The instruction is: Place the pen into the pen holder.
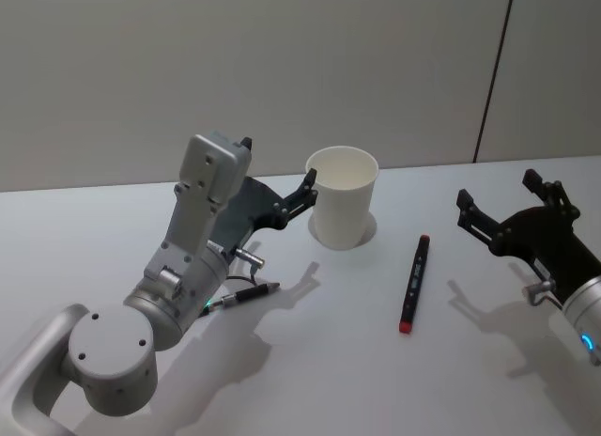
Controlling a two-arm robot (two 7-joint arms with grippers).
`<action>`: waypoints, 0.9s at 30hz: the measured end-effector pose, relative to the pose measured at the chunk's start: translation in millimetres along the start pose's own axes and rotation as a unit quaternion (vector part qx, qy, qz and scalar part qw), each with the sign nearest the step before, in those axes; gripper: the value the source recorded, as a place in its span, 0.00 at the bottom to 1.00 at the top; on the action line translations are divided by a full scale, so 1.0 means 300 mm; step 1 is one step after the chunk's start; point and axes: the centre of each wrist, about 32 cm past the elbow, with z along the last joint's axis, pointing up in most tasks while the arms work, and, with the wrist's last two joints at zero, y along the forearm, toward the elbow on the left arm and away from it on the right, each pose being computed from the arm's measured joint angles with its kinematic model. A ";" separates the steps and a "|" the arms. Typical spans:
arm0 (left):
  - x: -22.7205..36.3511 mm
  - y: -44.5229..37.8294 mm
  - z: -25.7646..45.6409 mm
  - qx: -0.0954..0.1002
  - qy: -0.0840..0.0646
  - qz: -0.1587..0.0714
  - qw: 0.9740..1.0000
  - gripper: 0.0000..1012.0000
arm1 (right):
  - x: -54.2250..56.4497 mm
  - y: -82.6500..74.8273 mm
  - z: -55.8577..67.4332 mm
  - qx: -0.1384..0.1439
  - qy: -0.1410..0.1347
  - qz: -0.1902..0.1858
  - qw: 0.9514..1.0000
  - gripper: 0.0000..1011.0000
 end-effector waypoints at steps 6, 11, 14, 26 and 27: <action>0.000 0.000 0.000 0.000 0.000 0.000 1.000 0.99 | 0.000 0.000 0.000 0.000 0.000 0.000 1.000 0.99; 0.000 0.000 0.000 0.000 0.000 0.000 1.000 0.99 | 0.000 0.000 0.000 0.000 0.000 0.000 1.000 0.99; 0.000 0.000 0.000 0.000 0.000 0.000 1.000 0.99 | 0.000 0.000 0.000 0.000 0.000 0.000 1.000 0.99; 0.000 0.000 0.000 0.000 0.000 0.000 1.000 0.99 | 0.000 0.000 0.000 0.000 0.000 0.000 1.000 0.99; 0.000 0.000 0.000 0.000 0.000 0.000 1.000 0.99 | 0.000 0.000 0.000 0.000 0.000 0.000 1.000 0.99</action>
